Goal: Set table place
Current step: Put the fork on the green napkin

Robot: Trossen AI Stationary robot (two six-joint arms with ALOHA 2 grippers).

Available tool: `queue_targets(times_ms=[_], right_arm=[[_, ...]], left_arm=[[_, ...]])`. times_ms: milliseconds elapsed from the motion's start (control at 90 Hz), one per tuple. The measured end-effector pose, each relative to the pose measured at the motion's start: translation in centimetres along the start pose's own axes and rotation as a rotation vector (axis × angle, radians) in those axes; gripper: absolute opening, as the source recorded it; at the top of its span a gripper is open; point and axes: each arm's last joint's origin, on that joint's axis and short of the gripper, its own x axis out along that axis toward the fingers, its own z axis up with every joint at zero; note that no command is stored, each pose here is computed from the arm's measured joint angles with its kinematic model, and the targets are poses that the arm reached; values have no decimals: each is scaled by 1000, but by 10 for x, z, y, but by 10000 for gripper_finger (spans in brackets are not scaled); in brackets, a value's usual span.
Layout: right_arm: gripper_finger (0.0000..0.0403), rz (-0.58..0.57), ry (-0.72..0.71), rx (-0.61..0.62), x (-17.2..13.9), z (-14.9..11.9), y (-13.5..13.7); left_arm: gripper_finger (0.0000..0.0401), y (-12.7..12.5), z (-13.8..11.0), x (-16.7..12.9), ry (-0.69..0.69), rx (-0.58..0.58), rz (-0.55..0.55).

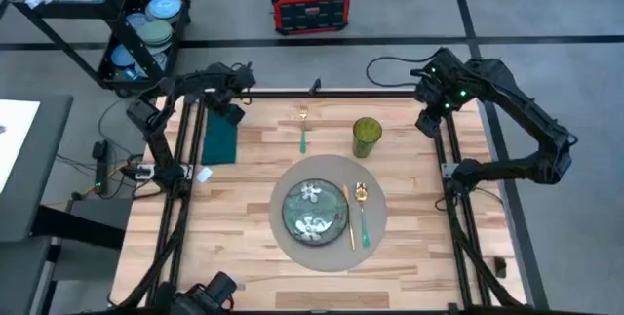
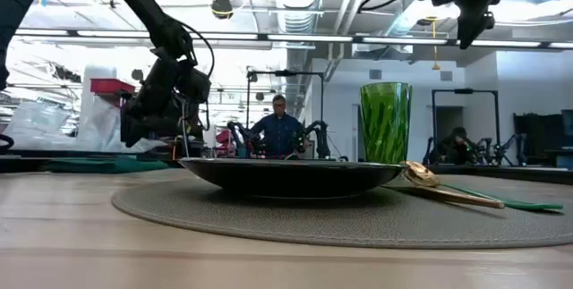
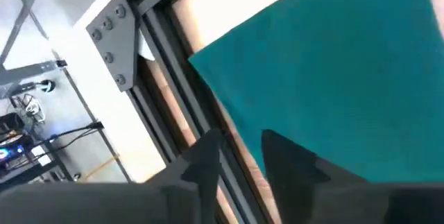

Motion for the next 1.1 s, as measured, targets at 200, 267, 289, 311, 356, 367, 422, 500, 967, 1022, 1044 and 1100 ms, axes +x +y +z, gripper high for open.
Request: queue_targets(times_ms=[200,267,289,311,356,367,422,500,967,1022,1044,1100], right_arm=[[162,-4,-19,-2,0,2,0],[162,-4,-19,4,0,2,0],[162,-4,-19,5,0,2,0],[162,-4,-18,5,0,2,0],[162,-4,-17,7,0,1,0],[162,-4,-18,9,-1,1,0],[162,-5,-22,13,-2,0,0],[162,-6,-32,11,-4,-2,1],[162,-15,-104,8,-16,-11,4],[162,-15,-108,10,-17,-13,4],[162,-16,-109,10,-18,-14,5],[162,-16,-115,9,-19,-15,5]], left_arm=[[144,-36,20,-19,-134,-218,-553],[145,-57,28,-36,-233,-265,-722],[145,-64,29,-43,-268,-272,-759],[145,-71,30,-49,-301,-279,-787],[146,-85,28,-61,-348,-283,-824],[146,-89,27,-63,-359,-283,-830],[146,-105,21,-74,-394,-300,-822],[146,-123,10,-85,-417,-319,-812],[125,-184,40,-129,-385,-196,-644],[117,-192,44,-131,-345,-144,-542],[115,-194,46,-132,-335,-126,-514],[110,-197,52,-135,-327,-99,-473]])
